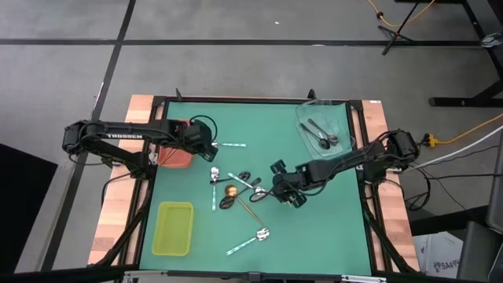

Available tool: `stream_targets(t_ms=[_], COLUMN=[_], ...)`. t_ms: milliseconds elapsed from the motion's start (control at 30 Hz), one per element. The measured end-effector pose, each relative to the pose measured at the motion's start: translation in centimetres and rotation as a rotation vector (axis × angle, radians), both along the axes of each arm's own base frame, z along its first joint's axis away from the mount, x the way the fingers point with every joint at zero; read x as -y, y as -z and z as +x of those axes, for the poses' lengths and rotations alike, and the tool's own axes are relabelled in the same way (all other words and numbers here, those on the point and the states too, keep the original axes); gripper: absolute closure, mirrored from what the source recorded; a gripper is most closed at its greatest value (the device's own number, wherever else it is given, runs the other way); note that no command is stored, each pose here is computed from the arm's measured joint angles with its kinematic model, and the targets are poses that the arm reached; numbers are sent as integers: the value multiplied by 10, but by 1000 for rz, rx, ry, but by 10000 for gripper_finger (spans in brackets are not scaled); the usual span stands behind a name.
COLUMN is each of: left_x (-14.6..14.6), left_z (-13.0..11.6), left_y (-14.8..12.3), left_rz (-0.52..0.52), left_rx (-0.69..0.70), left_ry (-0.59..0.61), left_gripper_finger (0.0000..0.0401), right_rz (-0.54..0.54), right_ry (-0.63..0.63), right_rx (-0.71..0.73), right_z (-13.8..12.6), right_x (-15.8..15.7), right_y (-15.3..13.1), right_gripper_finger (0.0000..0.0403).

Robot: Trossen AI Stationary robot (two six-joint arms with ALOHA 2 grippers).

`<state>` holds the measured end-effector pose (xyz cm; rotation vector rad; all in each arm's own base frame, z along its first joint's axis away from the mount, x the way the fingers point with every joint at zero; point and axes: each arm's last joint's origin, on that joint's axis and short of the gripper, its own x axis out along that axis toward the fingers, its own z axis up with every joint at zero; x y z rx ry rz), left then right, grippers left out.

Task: Sort silverware by color (type)
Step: Put the gold spoon into the orange bin

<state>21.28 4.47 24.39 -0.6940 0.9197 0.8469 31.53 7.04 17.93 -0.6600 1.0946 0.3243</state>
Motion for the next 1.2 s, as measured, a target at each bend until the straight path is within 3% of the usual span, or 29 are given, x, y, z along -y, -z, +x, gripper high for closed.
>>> stream_targets(t_ms=[200, 633, 967, 1200], left_x=[1, 29, 50, 62], left_z=[8, 39, 43, 47], left_y=[-4, -25, -30, -28], left_rz=[-4, -79, -109, -115], left_rx=[93, 465, 526, 534], left_ry=[18, 217, 305, 344], left_gripper_finger=[271, 271, 271, 271], right_rz=[-19, -221, -398, -459], right_ry=[-29, -111, -228, -287], right_rx=[17, 145, 329, 399], right_z=[6, 24, 42, 47], right_x=[-1, -1, -3, -4], right_y=[-12, -45, -68, -75], right_gripper_finger=[400, 401, 401, 401])
